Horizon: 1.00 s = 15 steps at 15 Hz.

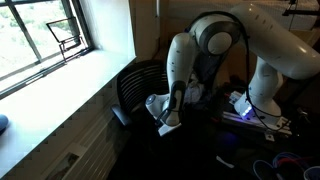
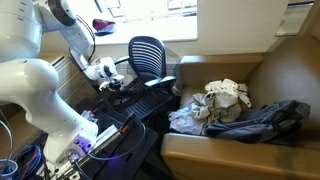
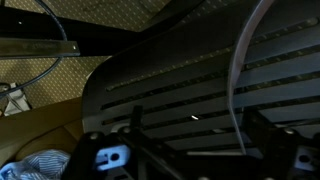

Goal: Move the bag and clothing from the black chair to the brown chair then hang the belt on the armrest of the black chair

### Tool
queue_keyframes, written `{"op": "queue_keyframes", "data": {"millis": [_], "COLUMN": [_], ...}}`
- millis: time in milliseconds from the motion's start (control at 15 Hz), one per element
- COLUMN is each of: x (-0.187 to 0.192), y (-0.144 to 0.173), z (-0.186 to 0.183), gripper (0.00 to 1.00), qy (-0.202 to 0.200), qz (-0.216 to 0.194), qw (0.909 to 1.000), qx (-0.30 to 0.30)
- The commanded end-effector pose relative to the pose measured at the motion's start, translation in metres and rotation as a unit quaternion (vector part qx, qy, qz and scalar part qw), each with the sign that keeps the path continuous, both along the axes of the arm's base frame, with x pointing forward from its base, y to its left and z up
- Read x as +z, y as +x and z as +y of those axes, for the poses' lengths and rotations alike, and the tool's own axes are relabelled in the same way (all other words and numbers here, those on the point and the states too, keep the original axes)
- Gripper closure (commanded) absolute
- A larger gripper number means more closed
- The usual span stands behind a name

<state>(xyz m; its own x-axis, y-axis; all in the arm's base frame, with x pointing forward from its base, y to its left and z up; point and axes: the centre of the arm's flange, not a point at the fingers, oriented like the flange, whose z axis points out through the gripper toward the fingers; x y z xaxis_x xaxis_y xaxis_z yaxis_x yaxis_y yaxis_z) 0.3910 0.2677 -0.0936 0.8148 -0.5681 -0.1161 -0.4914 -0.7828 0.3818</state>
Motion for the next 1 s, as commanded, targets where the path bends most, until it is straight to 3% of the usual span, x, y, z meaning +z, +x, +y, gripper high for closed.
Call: {"op": "queue_keyframes", "data": {"millis": [0, 133, 200, 467, 800, 867, 933], "x": [-0.034, -0.051, -0.032, -0.039, -0.07, -0.056, -0.061], "y": [0.007, 0.01, -0.001, -0.002, 0.005, -0.004, -0.004], "z": [-0.002, -0.006, -0.004, -0.004, -0.008, -0.008, -0.01], "gripper": [0.0, 0.0, 0.0, 0.0, 0.0, 0.0, 0.0], "qy": [0.022, 0.019, 0.007, 0.006, -0.005, -0.006, -0.01], "qz": [0.007, 0.022, 0.011, 0.012, 0.054, 0.03, 0.036], "qw": [0.9994, 0.9992, 0.9996, 0.9996, 0.9985, 0.9994, 0.9991], "qx": [0.026, 0.029, 0.023, 0.025, 0.011, 0.019, 0.017]}}
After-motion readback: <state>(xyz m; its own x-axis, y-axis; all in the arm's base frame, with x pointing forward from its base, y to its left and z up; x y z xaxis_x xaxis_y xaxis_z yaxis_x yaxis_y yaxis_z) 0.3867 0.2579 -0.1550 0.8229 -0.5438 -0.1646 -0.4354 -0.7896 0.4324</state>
